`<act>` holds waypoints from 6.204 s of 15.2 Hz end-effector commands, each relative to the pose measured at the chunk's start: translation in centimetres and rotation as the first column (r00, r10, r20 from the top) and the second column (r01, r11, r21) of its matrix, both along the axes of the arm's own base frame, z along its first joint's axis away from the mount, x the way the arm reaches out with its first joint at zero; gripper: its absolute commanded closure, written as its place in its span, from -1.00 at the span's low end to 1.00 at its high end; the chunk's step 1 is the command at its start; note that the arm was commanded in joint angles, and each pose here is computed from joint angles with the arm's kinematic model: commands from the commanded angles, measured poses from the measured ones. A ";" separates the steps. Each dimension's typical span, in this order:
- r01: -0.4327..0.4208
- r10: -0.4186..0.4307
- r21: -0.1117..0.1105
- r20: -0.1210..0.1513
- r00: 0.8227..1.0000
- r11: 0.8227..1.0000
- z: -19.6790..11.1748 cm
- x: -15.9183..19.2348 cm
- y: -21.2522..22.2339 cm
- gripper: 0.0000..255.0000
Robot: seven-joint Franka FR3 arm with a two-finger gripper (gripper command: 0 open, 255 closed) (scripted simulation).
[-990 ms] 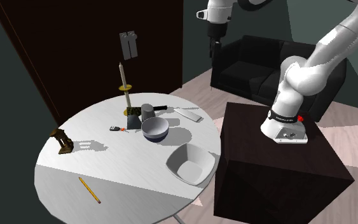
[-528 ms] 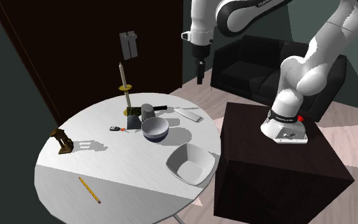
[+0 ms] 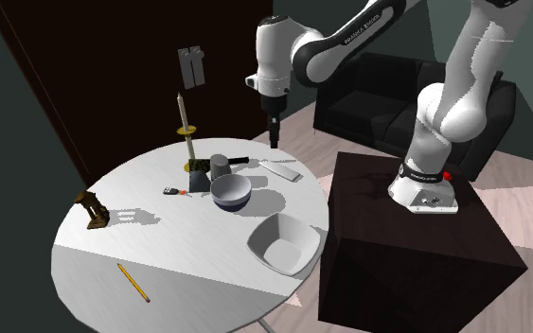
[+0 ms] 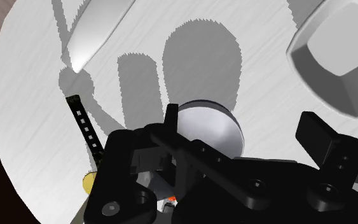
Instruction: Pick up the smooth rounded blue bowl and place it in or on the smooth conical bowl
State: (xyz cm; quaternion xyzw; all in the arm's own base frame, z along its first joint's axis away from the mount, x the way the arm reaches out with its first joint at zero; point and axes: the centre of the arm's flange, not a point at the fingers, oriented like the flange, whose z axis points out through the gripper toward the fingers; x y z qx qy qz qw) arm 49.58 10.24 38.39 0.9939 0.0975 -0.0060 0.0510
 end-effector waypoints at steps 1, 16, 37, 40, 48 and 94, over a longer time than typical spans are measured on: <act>-0.003 0.003 -0.001 -0.001 1.000 1.000 -2.6 1.4 0.9 -1.00; -0.030 0.030 -0.016 -0.013 0.999 0.999 -17.9 12.7 7.2 -1.00; -0.037 0.036 -0.019 -0.017 0.999 0.999 -25.5 15.2 8.2 1.00; -0.037 0.036 -0.019 -0.017 0.999 0.999 -25.5 15.2 8.2 1.00; -0.037 0.036 -0.019 -0.016 0.999 0.999 -23.9 15.2 8.2 1.00; -0.037 0.036 -0.019 -0.016 0.999 0.999 -8.0 -4.1 24.1 1.00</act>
